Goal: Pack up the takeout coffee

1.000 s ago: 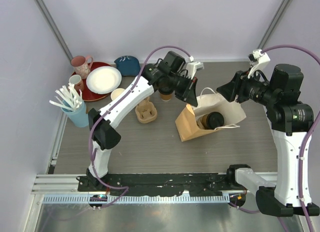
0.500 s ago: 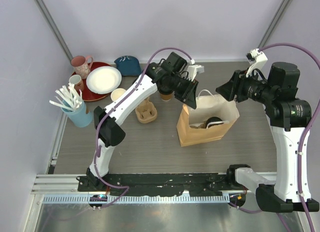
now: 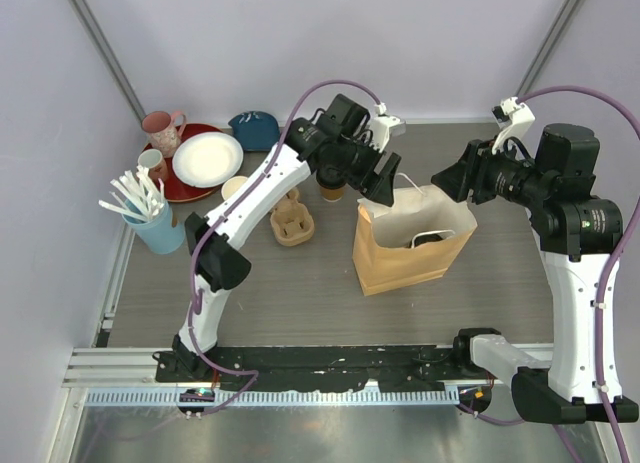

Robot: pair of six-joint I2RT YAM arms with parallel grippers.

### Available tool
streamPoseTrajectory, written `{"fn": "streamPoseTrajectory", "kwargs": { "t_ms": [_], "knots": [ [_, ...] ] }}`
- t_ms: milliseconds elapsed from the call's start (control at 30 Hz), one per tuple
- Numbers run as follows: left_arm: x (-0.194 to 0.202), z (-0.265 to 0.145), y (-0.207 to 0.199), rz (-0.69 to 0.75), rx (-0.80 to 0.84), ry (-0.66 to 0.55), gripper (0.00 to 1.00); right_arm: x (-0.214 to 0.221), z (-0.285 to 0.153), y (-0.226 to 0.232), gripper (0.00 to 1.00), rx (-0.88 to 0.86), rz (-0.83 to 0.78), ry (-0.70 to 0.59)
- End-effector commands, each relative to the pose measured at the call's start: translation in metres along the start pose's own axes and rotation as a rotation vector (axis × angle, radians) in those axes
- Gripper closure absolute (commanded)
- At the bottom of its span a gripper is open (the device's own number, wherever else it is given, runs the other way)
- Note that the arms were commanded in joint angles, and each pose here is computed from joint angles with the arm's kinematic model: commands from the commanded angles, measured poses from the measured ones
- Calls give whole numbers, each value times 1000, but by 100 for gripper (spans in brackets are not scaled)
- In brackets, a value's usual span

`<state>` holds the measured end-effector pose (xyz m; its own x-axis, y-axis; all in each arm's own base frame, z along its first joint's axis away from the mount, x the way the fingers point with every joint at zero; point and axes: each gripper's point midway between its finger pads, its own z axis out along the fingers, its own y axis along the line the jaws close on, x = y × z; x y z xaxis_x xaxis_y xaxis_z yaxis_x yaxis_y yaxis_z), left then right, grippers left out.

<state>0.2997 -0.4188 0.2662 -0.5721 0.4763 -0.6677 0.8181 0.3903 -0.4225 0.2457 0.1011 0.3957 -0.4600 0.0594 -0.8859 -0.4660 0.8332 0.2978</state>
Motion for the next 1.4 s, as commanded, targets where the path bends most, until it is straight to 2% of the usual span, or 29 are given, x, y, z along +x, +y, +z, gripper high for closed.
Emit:
{"fn": "streamPoseTrajectory", "kwargs": {
  "t_ms": [0,133,433,567,800,933,967,1033,1067,1100,1133,1167,1233,1267,1300,1367],
  "knots": [
    [-35,-40,-8,141,-71,-132,23,-7,-4,7,50,-27,-25,-38],
    [-46,-62,-9,174,-93,-184,9,-8,-3,10,50,-48,-24,-45],
    [-51,-108,3,155,-102,-234,0,-15,0,14,50,-77,-33,-64],
    [-48,-133,48,62,-175,-270,0,-34,1,10,49,-46,-6,-111],
    [-12,-150,136,-186,-288,-274,4,-106,35,-7,50,5,67,-273],
    [4,-150,164,-237,-344,-253,11,-119,84,-14,50,74,74,-251],
    [7,-151,170,-245,-365,-253,12,-123,105,-27,50,142,85,-240],
    [13,-152,180,-267,-385,-252,12,-111,137,-24,50,178,81,-168],
    [13,-152,184,-267,-394,-260,13,-95,172,-38,50,227,91,-97],
    [18,-150,187,-279,-402,-254,14,-96,180,-25,48,246,70,-82],
    [17,-152,190,-279,-409,-266,14,-92,191,-31,46,302,52,-63],
    [22,-150,192,-288,-410,-257,15,-86,222,-34,45,328,35,-25],
    [23,-149,192,-286,-411,-259,15,-59,246,-33,45,411,-10,72],
    [27,-148,194,-293,-412,-255,15,-68,249,-25,45,413,-22,50],
    [28,-147,195,-294,-415,-254,15,-40,273,-38,45,475,-44,129],
    [31,-148,197,-291,-424,-255,16,-22,291,-28,45,485,-69,162]
  ]
}}
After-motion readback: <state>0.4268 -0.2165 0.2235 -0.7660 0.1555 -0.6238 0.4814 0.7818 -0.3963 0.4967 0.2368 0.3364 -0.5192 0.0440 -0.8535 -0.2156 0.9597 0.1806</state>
